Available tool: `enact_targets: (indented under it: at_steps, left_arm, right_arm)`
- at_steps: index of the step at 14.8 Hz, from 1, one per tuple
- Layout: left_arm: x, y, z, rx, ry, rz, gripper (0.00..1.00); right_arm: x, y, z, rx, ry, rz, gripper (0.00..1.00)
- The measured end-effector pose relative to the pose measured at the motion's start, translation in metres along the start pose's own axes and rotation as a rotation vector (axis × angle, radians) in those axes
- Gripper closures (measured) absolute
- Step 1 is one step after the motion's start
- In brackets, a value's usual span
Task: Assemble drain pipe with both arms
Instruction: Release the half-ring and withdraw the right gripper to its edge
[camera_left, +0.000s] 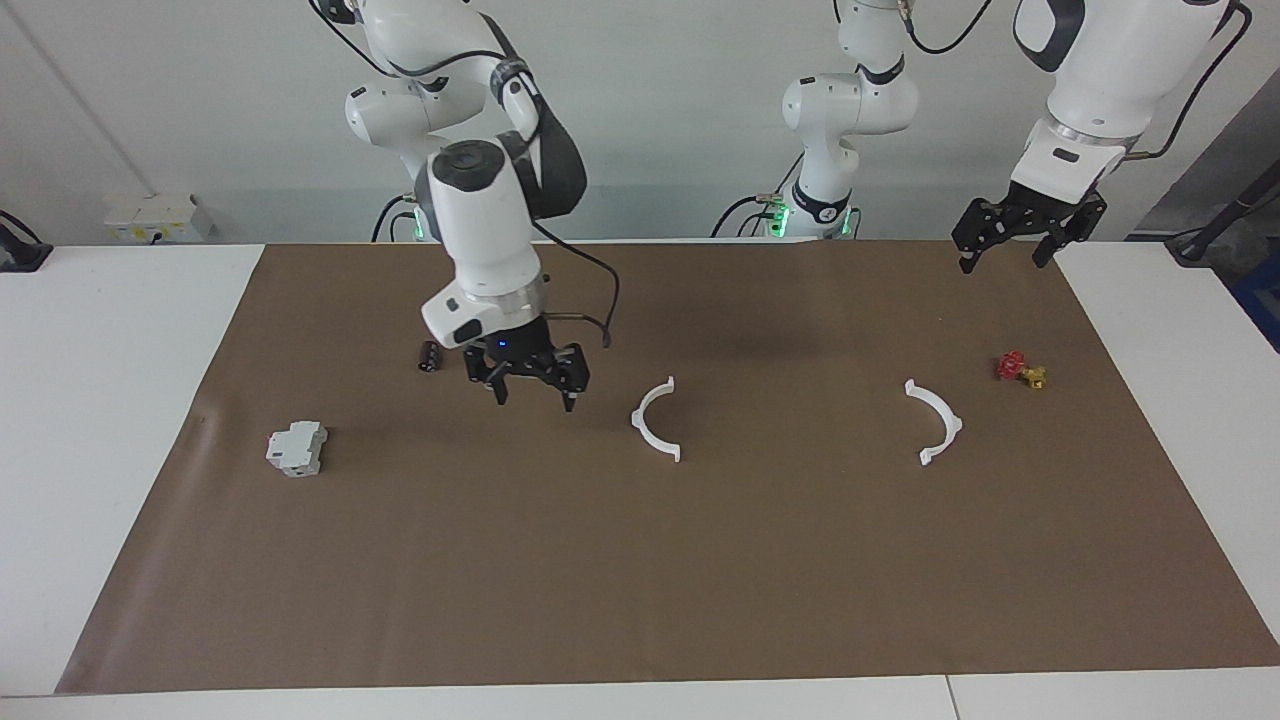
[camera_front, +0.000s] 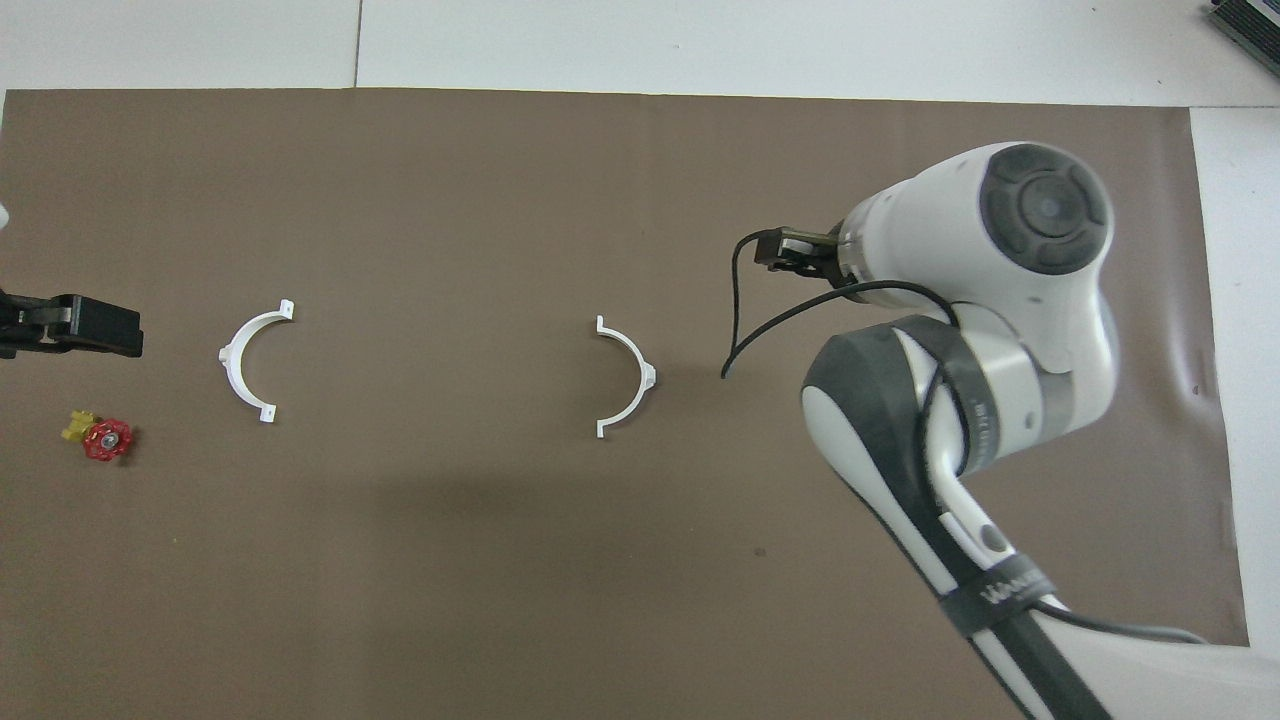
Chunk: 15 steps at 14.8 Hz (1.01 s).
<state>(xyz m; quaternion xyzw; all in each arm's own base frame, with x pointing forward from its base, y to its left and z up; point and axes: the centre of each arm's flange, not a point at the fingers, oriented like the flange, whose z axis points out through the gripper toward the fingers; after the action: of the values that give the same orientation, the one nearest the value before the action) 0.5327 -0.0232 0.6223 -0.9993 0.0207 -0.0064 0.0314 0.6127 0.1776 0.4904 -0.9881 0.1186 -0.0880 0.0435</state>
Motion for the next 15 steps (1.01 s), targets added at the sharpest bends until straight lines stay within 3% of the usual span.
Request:
enact_targets:
  at_steps: [4, 8, 15]
  left_arm:
    - [0.000, 0.000, 0.000, 0.000, 0.000, 0.000, 0.00]
    - [0.000, 0.000, 0.000, 0.000, 0.000, 0.001, 0.00]
    - [0.000, 0.000, 0.000, 0.000, 0.000, 0.001, 0.00]
  right_arm:
    - [0.026, 0.091, -0.047, -0.022, -0.013, 0.020, 0.00]
    - [0.030, 0.153, -0.074, -0.043, -0.056, 0.016, 0.00]
    - [0.012, 0.193, -0.116, -0.081, -0.209, -0.129, 0.00]
